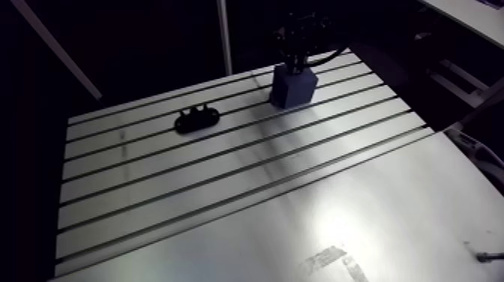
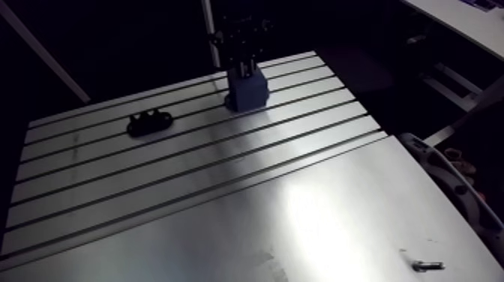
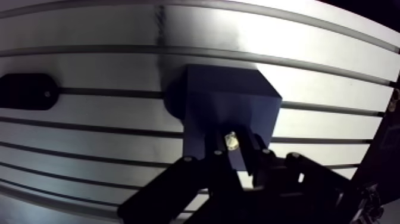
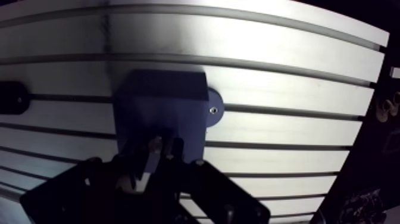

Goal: Pick up the M10 bolt and insert it into the hex recess until seated.

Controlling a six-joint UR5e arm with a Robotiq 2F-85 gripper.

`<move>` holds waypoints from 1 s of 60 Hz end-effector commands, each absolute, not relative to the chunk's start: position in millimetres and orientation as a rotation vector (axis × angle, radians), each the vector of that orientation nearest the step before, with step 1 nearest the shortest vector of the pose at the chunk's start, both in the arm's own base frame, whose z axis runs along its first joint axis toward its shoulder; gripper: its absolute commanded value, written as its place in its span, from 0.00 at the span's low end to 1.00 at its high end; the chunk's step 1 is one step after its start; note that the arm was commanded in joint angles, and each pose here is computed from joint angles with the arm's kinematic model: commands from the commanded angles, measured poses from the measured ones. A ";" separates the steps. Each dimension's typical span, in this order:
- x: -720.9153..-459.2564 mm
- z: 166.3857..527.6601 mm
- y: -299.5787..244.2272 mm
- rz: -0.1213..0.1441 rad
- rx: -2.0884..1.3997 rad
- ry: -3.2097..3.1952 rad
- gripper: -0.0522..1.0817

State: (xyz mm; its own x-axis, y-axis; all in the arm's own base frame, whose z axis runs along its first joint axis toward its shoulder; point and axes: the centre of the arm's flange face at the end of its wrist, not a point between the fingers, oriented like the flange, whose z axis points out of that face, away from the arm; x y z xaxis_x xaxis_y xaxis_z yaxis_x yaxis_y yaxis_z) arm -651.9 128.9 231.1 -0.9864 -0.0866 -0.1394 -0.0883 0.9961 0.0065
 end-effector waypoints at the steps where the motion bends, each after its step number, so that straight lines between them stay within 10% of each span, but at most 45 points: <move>1: -651.2 233.0 128.9 0.019 -0.147 2.996 0.69; 60: -648.9 234.2 124.8 -0.033 -0.686 2.923 0.69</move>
